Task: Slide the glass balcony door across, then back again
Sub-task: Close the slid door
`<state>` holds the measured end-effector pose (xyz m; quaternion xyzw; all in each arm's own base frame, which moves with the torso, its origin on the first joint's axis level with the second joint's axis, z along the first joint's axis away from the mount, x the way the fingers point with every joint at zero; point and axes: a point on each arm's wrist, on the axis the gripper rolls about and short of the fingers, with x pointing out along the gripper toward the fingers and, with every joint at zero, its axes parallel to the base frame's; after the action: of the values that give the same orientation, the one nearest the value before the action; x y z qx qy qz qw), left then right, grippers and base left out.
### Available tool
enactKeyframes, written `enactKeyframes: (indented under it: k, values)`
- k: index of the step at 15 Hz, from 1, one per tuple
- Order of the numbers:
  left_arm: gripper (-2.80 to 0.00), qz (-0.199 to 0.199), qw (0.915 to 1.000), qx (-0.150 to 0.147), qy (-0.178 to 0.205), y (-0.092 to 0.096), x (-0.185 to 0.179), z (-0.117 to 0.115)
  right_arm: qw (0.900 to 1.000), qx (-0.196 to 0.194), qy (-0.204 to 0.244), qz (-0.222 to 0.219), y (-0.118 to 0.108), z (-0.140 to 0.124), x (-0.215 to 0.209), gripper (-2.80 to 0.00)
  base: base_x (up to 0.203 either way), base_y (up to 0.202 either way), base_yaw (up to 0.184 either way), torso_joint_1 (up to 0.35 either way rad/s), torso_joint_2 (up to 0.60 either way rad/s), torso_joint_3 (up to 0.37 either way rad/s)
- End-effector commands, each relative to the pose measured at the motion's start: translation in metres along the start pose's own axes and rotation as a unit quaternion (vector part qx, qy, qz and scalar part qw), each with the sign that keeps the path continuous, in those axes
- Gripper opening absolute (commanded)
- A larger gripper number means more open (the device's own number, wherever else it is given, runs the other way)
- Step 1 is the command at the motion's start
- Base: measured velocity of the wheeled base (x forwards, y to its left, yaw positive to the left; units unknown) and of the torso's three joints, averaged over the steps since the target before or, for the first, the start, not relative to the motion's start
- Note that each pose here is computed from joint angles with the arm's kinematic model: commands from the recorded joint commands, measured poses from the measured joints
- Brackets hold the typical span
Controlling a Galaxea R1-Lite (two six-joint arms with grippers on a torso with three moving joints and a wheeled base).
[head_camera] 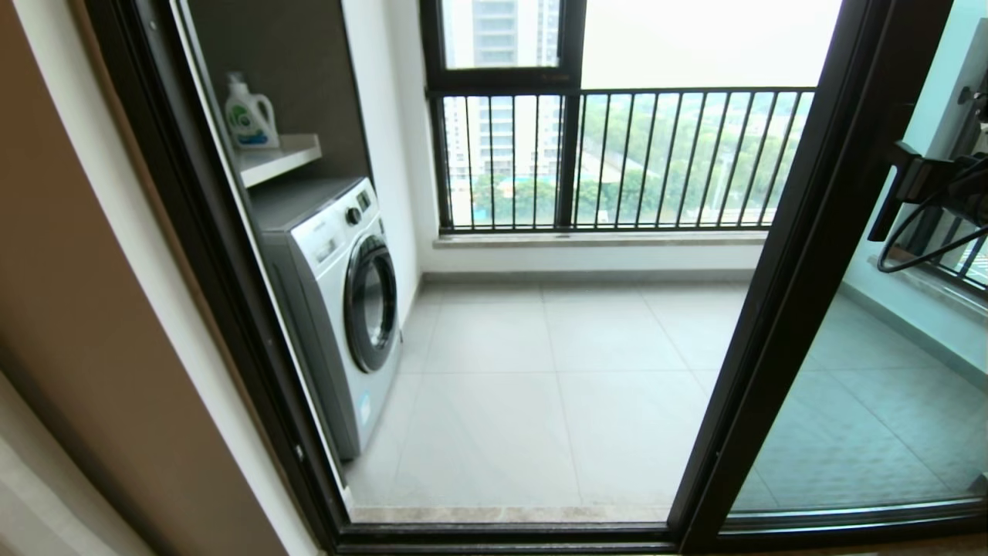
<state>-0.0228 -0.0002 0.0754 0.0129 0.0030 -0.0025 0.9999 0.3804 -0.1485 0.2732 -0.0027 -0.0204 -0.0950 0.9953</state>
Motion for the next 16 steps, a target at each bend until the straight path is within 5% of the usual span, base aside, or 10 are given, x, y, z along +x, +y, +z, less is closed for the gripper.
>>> enactKeyframes:
  k: [1, 16]
  values:
    - [-2.8, 0.0, 1.0, 0.0, 0.001, 0.0, 0.0, 0.0, 1.0, 0.0, -0.003, 0.016, 0.012, 0.002, 0.0, -2.8, 0.0, 0.0, 0.0, 0.0, 0.0, 0.0]
    - [-2.8, 0.0, 1.0, 0.0, 0.001, 0.0, 0.0, 0.0, 0.998, 0.002, -0.013, 0.058, 0.075, 0.013, -0.007, -2.8, 0.0, 0.0, 0.0, 0.0, 0.0, 0.0]
